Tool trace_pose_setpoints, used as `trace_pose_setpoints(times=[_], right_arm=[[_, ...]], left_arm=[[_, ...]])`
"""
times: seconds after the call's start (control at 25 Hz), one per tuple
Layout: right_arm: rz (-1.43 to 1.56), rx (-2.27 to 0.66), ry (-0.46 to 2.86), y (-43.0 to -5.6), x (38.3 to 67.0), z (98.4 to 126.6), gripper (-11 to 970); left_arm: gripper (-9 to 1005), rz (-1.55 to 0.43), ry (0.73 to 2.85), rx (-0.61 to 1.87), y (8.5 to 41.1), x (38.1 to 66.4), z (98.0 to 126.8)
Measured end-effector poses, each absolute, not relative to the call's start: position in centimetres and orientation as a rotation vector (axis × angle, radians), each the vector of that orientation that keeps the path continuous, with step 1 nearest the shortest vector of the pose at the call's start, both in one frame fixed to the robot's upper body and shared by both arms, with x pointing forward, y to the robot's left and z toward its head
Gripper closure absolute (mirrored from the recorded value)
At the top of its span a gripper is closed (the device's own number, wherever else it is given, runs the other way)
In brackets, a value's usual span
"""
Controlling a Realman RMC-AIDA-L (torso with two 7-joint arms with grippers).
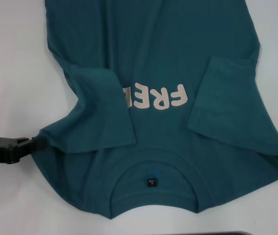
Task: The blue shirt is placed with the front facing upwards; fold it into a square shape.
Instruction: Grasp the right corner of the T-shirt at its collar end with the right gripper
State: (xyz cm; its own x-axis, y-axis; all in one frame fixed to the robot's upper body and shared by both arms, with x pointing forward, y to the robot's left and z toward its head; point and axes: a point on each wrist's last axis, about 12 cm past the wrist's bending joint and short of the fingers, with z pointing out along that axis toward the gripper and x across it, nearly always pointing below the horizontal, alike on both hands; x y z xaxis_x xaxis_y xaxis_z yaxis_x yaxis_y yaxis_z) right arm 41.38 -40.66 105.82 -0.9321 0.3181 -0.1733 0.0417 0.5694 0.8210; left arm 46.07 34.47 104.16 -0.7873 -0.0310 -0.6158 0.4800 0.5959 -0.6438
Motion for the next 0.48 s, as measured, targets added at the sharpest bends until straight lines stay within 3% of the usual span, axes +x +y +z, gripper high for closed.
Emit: trace_pose_setpoints(times=[0.48], right_arm=[[1.284, 0.308, 2.506, -40.86, 41.14, 105.66, 44]], left_arm=[[993, -1.139, 2.237, 0.356, 34.31, 46.41, 104.24]])
